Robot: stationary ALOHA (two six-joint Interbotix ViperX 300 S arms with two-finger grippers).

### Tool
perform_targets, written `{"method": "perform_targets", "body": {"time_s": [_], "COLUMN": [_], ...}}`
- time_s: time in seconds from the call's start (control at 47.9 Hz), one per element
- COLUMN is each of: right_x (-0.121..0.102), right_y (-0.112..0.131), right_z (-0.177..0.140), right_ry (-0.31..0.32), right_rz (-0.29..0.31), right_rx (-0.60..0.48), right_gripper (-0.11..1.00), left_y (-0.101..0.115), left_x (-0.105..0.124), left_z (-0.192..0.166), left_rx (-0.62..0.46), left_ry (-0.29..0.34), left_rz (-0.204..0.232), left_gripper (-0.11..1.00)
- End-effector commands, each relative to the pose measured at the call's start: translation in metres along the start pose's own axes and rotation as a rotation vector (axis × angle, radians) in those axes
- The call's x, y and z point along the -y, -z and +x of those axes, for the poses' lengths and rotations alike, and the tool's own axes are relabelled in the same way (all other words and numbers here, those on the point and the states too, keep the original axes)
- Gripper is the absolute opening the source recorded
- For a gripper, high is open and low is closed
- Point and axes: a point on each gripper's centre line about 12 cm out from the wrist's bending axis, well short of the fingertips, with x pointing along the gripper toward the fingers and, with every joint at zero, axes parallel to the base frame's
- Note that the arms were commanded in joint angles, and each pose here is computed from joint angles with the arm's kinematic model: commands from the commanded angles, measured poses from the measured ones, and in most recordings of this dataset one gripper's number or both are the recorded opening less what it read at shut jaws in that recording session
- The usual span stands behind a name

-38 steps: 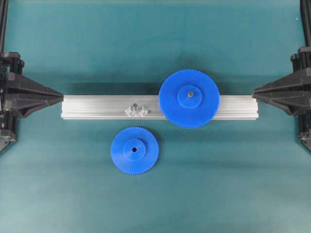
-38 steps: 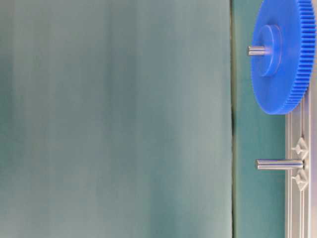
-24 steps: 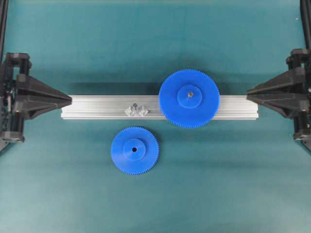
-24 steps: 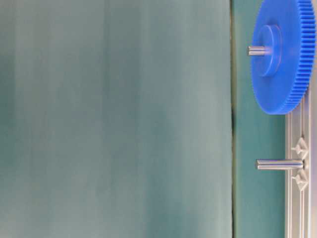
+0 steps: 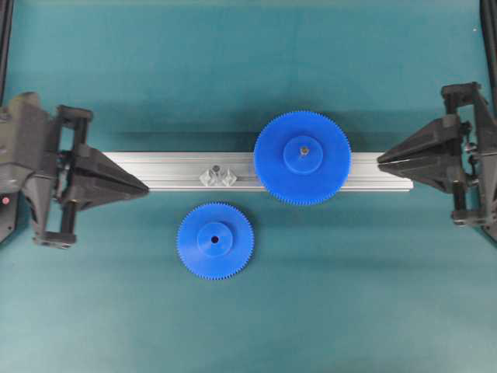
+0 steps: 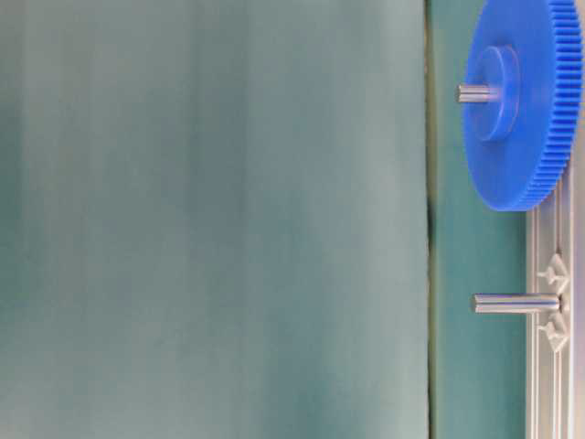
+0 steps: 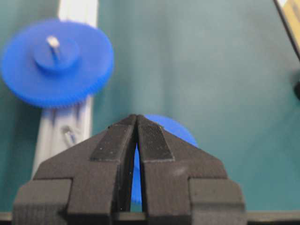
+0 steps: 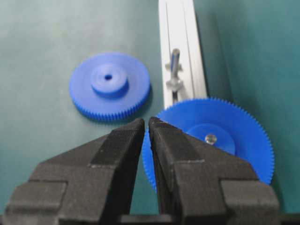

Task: Insert the small gear onto the shaft.
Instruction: 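Move the left gripper over the small blue gear on the table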

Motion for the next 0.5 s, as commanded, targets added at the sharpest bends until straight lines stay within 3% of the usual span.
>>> {"method": "perform_targets", "body": {"time_s": [0.0,0.063,0.146,0.334,0.48], "right_x": [0.000,0.000,0.000,0.000,0.001], "right_y": [-0.011,-0.012,-0.012,-0.006,-0.005], "right_z": [0.003,0.006,0.011,0.018,0.018], "right_ry": [0.000,0.001,0.001,0.003,0.007], "right_rz": [0.008,0.008,0.010,0.010,0.011], "right_rx": [0.009,0.002,-0.012,-0.046,-0.049], "right_gripper": [0.26,0.26,0.26,0.26,0.26], "left_y": [-0.013,-0.014,-0.016,-0.011,-0.004], "left_x": [0.003,0.003,0.008,0.025,0.028], "left_z": [0.011,0.019,0.029,0.055,0.075], "left_rx": [0.003,-0.012,-0.029,-0.083,-0.128], "left_ry": [0.006,0.006,0.018,0.061,0.060], "left_rz": [-0.047,-0.096,-0.121,-0.064,-0.068], "left_gripper": [0.10,0.10,0.11,0.11,0.11]}}
